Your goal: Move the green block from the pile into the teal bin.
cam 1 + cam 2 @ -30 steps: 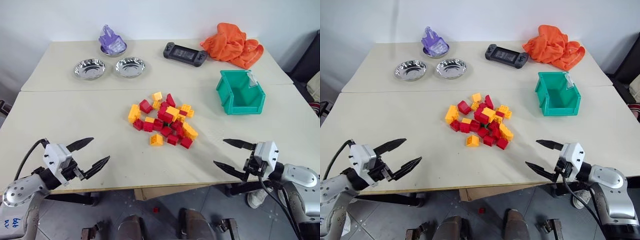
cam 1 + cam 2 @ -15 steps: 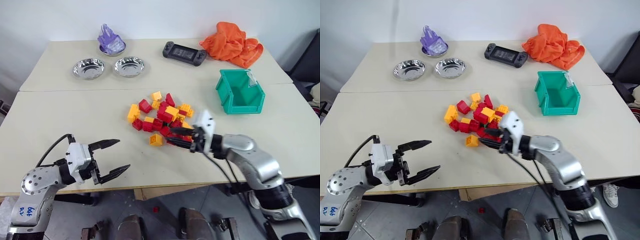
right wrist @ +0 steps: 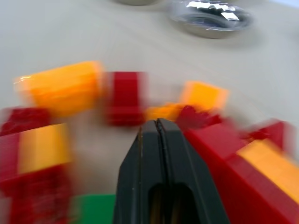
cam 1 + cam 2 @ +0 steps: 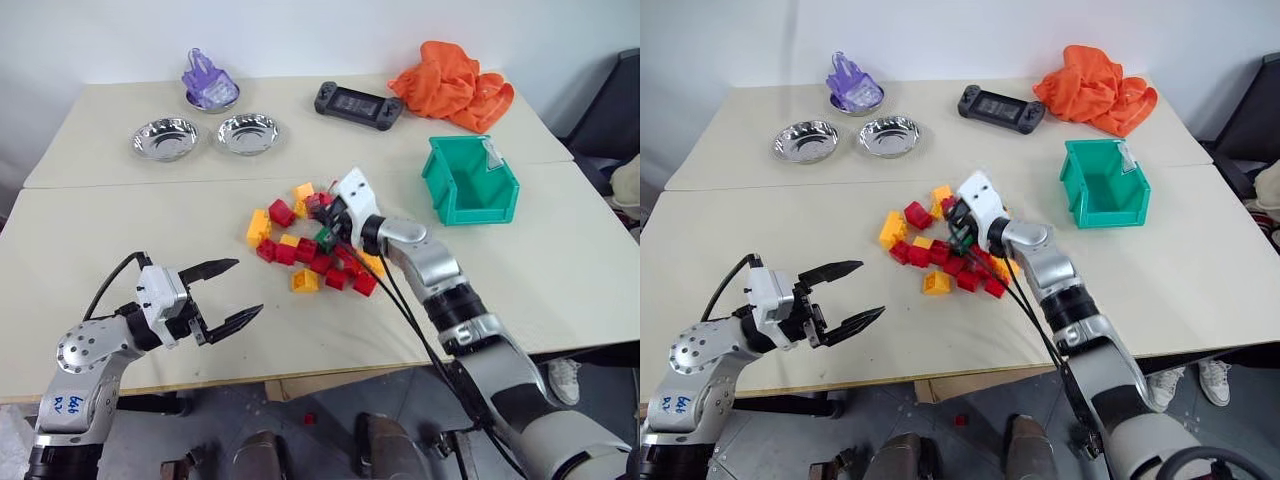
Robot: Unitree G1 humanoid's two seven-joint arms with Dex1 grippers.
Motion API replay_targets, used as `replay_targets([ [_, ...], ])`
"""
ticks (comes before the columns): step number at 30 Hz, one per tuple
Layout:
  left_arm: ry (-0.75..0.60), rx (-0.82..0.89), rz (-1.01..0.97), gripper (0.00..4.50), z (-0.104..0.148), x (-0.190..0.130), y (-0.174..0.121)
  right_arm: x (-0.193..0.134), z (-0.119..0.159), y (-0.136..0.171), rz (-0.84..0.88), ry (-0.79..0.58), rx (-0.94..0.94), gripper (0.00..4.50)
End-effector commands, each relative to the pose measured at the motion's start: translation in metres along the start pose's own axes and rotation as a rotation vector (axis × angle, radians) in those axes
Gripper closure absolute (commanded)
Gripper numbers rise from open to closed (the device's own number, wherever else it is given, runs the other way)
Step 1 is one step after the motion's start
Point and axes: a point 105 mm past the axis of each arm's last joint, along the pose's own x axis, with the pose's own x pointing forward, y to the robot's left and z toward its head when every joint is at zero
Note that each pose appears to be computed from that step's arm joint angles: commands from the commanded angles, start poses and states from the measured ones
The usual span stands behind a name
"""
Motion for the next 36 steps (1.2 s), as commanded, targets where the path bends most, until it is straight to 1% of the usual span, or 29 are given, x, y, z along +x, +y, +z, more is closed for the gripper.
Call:
replay_targets([
  [1,-0.023,0.003,0.032,0.00,0.006,-0.002,0.008,-0.006,-0.006,-0.025,-0.076,0.019,-0.021,4.47],
  [3,-0.024,-0.004,0.036,0.00,0.006,-0.001,0.009,-0.005,-0.011,-0.022,-0.044,0.050,-0.119,4.47],
  [7,-0.016,-0.017,0.027,0.00,0.004,0.000,0.009,0.000,-0.010,0.010,0.120,0.035,-0.195,4.47],
  [11,-0.009,-0.029,0.012,0.00,0.002,0.002,0.008,-0.011,-0.015,0.026,0.202,0.036,-0.203,4.47],
  [15,-0.005,-0.035,0.010,0.00,0.000,0.001,0.009,-0.036,-0.015,0.019,0.196,0.037,-0.211,4.47],
  [19,-0.003,-0.039,0.009,0.00,-0.001,0.000,0.010,-0.074,-0.014,-0.001,0.151,0.029,-0.238,4.47],
  [22,-0.004,-0.041,0.007,0.00,-0.002,0.000,0.010,-0.107,-0.010,-0.014,0.129,0.002,-0.203,4.47],
  [24,-0.007,-0.030,0.023,0.00,-0.002,-0.002,0.014,-0.134,-0.013,-0.023,0.106,0.006,-0.174,4.13],
  [25,-0.008,-0.027,0.035,0.00,-0.003,-0.004,0.017,-0.150,-0.019,-0.029,0.084,0.026,-0.159,3.94],
  [30,0.003,-0.030,0.044,0.00,-0.009,-0.011,0.024,-0.208,-0.047,-0.049,-0.003,0.126,-0.123,2.39],
  [31,0.006,-0.038,0.035,0.00,-0.011,-0.011,0.023,-0.217,-0.054,-0.048,0.005,0.152,-0.095,2.04],
  [34,0.011,-0.053,0.003,0.00,-0.013,-0.009,0.020,-0.225,-0.054,-0.045,0.021,0.156,-0.076,0.99],
  [36,0.006,-0.058,-0.006,0.00,-0.013,-0.008,0.019,-0.220,-0.049,-0.041,0.039,0.154,-0.065,0.34],
])
